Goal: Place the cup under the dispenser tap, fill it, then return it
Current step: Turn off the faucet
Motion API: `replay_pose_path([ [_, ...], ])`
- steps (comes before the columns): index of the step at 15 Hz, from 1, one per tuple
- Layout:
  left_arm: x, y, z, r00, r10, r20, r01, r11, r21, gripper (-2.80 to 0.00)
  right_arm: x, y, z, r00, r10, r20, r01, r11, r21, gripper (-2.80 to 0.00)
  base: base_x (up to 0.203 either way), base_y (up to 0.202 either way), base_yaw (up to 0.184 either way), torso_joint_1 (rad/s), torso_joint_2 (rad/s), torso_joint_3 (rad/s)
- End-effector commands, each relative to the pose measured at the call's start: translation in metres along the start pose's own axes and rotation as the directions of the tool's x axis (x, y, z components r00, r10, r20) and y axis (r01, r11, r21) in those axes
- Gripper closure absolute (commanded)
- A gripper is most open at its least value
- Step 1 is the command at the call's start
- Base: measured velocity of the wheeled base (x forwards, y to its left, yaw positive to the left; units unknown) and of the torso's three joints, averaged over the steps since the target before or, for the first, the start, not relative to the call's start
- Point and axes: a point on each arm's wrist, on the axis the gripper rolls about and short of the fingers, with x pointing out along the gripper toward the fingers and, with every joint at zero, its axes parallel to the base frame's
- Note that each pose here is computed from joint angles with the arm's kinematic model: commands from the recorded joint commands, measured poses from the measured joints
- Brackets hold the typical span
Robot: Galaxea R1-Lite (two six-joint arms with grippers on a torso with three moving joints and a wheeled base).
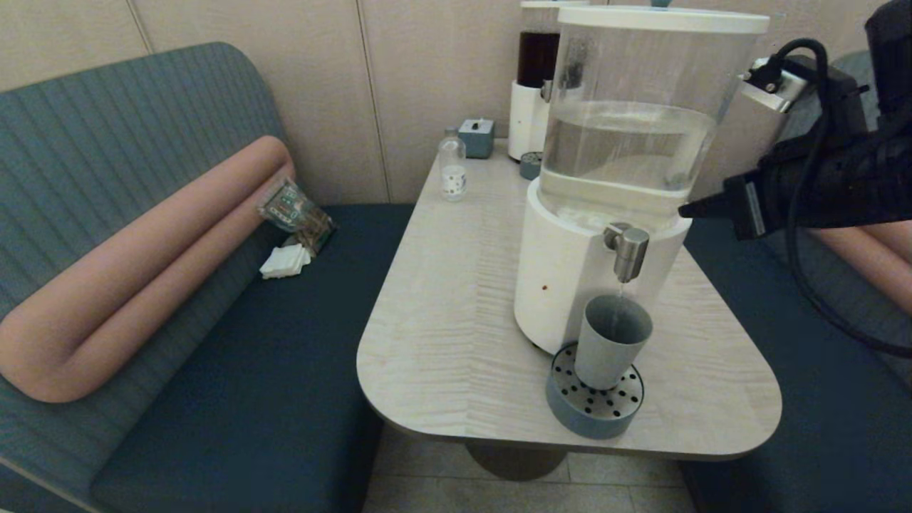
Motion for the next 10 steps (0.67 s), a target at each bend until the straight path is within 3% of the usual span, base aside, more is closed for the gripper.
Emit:
replay_pose_path([
  [1,0.0,0.0,0.0,1.0,0.0,-0.002,0.0,1.0,0.001,0.0,-0.044,-0.005,-0.008,0.998,-0.048,0.047,0.047,0.999,0.015,0.0,0.0,0.0,0.0,0.0,0.0,0.0],
  [5,0.0,0.0,0.0,1.0,0.0,-0.002,0.0,1.0,0.001,0.0,-0.11,-0.007,-0.049,0.983,-0.162,0.086,0.158,0.986,0.058,0.0,0.0,0.0,0.0,0.0,0.0,0.0],
  [10,0.0,0.0,0.0,1.0,0.0,-0.002,0.0,1.0,0.001,0.0,-0.176,0.016,-0.122,0.937,-0.318,0.147,0.306,0.947,0.1,0.0,0.0,0.0,0.0,0.0,0.0,0.0],
])
